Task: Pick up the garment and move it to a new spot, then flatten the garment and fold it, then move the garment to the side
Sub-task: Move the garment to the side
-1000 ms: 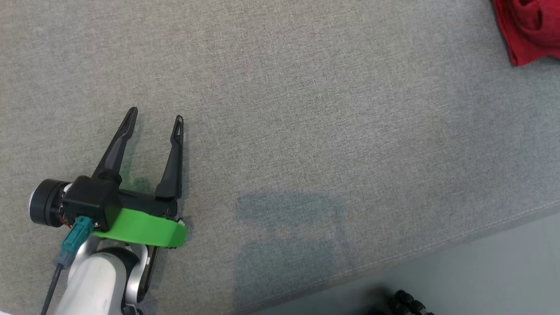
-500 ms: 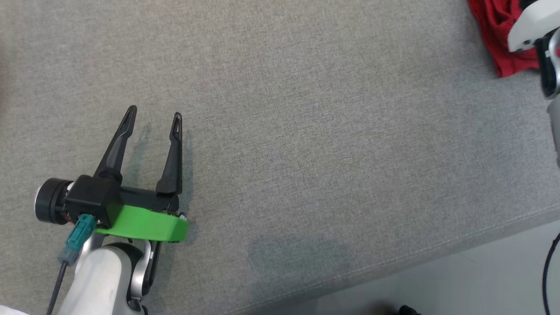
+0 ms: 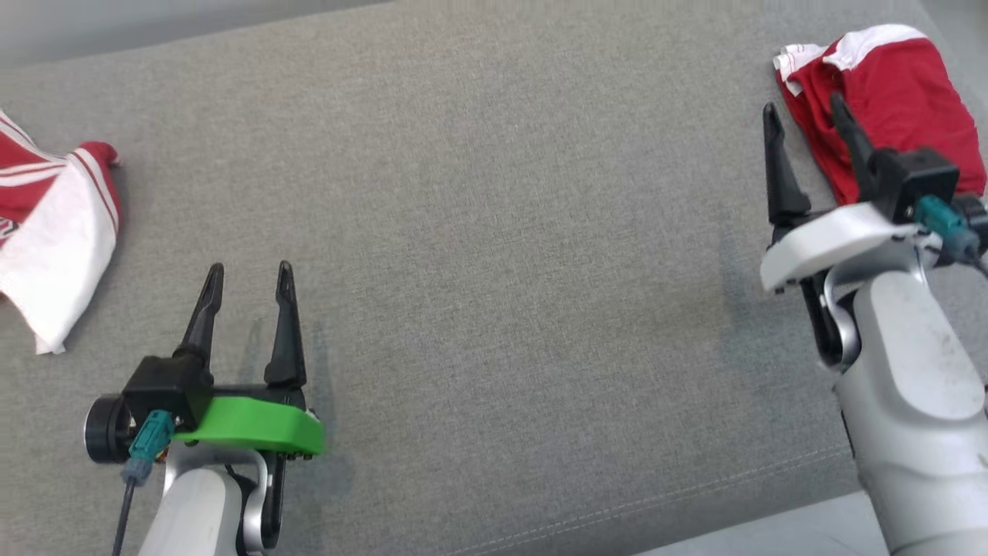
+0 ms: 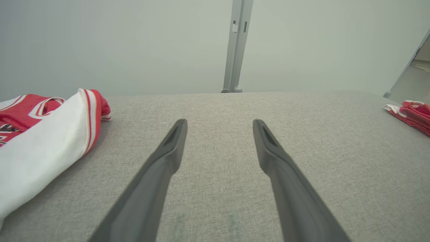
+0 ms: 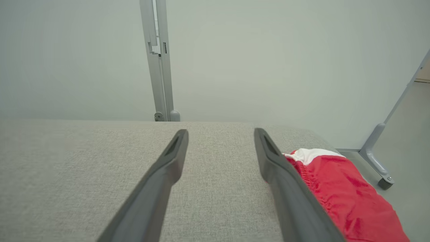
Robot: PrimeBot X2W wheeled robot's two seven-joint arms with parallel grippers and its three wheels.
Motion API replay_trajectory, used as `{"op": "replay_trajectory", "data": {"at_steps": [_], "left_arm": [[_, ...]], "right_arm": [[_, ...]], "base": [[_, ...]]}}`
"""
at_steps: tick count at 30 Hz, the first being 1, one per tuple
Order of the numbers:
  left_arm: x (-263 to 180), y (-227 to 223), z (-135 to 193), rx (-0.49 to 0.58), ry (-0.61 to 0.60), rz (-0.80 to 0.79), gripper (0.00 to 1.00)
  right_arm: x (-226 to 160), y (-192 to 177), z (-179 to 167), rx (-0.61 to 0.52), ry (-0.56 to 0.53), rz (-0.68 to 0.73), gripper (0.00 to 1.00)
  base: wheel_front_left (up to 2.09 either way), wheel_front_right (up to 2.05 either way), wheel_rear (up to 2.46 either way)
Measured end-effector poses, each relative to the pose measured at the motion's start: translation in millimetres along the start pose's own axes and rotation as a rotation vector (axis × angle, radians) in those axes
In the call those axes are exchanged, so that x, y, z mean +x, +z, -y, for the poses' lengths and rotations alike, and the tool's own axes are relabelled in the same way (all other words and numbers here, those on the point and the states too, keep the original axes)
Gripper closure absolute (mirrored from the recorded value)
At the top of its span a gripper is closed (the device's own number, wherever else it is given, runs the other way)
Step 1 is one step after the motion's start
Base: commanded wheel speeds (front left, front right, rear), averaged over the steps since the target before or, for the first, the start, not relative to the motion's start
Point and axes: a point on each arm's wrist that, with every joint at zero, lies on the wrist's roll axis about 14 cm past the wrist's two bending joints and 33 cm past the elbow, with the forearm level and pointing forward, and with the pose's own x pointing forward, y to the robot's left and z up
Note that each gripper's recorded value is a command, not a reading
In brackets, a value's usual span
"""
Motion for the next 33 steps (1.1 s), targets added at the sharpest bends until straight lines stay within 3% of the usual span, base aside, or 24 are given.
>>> {"op": "replay_trajectory", "data": {"at_steps": [15, 23, 33], "left_arm": [[-89, 17, -44, -0.049, 0.224, 0.032, 0.0], [-112, 26, -50, -0.041, 0.254, 0.065, 0.0], [-122, 31, -48, -0.034, 0.249, 0.083, 0.0]], "right_arm": [[-92, 13, -58, 0.167, 0.05, 0.064, 0.0], [-110, 13, -80, 0.249, 0.099, 0.062, 0.0], [-117, 18, -93, 0.263, 0.138, 0.069, 0.0]], "base": [[0.0, 0.0, 0.0], [0.0, 0.0, 0.0], [0.0, 0.0, 0.0]]}}
